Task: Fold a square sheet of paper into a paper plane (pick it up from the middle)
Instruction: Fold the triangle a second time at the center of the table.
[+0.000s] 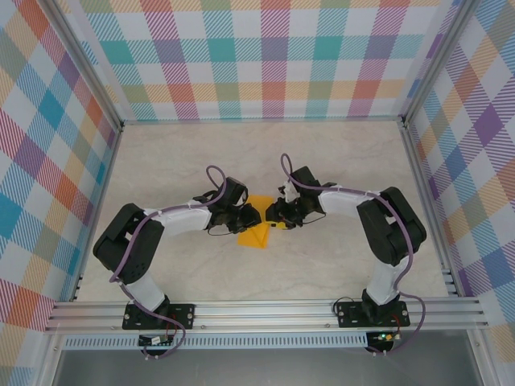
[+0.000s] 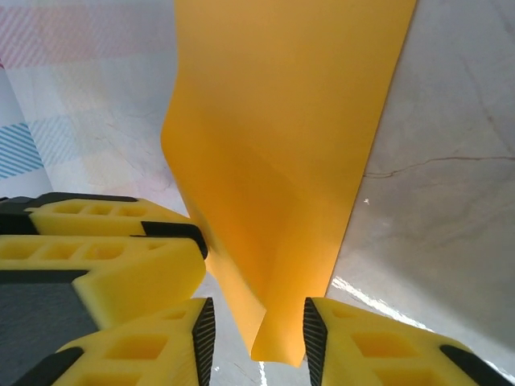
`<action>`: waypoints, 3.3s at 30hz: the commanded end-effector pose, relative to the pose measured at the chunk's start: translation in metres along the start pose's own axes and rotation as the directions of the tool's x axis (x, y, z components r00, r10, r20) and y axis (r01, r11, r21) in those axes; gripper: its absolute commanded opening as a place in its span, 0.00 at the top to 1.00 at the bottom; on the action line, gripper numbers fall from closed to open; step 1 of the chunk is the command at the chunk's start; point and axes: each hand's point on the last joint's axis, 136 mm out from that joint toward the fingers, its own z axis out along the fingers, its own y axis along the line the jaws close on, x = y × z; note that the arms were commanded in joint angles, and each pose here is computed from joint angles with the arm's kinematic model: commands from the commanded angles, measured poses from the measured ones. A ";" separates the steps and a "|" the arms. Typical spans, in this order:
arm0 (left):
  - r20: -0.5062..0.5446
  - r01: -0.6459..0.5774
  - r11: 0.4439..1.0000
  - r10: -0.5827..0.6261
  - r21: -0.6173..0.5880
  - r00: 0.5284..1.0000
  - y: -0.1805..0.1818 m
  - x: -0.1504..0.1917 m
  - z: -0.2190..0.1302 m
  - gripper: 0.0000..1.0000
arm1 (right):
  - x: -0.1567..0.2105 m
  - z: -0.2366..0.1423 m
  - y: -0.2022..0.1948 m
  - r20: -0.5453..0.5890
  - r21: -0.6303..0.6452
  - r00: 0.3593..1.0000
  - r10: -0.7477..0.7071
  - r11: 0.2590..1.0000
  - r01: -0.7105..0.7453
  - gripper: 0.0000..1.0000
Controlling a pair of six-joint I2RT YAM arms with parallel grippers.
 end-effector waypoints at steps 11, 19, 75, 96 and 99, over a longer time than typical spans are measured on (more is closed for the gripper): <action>0.005 0.005 1.000 -0.005 -0.024 1.000 0.006 0.000 -0.006 0.80 | -0.003 0.008 0.007 -0.018 -0.034 1.000 -0.020 0.999 0.019 0.87; 0.004 -0.004 1.000 0.004 0.003 1.000 -0.002 -0.002 -0.008 0.79 | -0.012 0.009 -0.001 0.009 0.028 1.000 -0.030 0.999 0.029 0.94; -0.084 0.014 1.000 -0.014 -0.006 0.996 0.014 0.011 0.020 0.81 | -0.024 0.020 -0.021 0.007 0.130 0.999 -0.038 0.991 0.036 0.95; -0.113 0.031 0.997 -0.039 -0.071 0.993 0.031 0.017 0.026 0.82 | -0.024 0.020 -0.026 0.005 0.151 1.000 -0.030 0.988 0.029 0.95; -0.121 0.031 0.996 -0.040 -0.078 0.992 0.032 0.018 0.027 0.82 | -0.024 0.019 -0.026 0.007 0.153 1.000 -0.028 0.988 0.027 0.95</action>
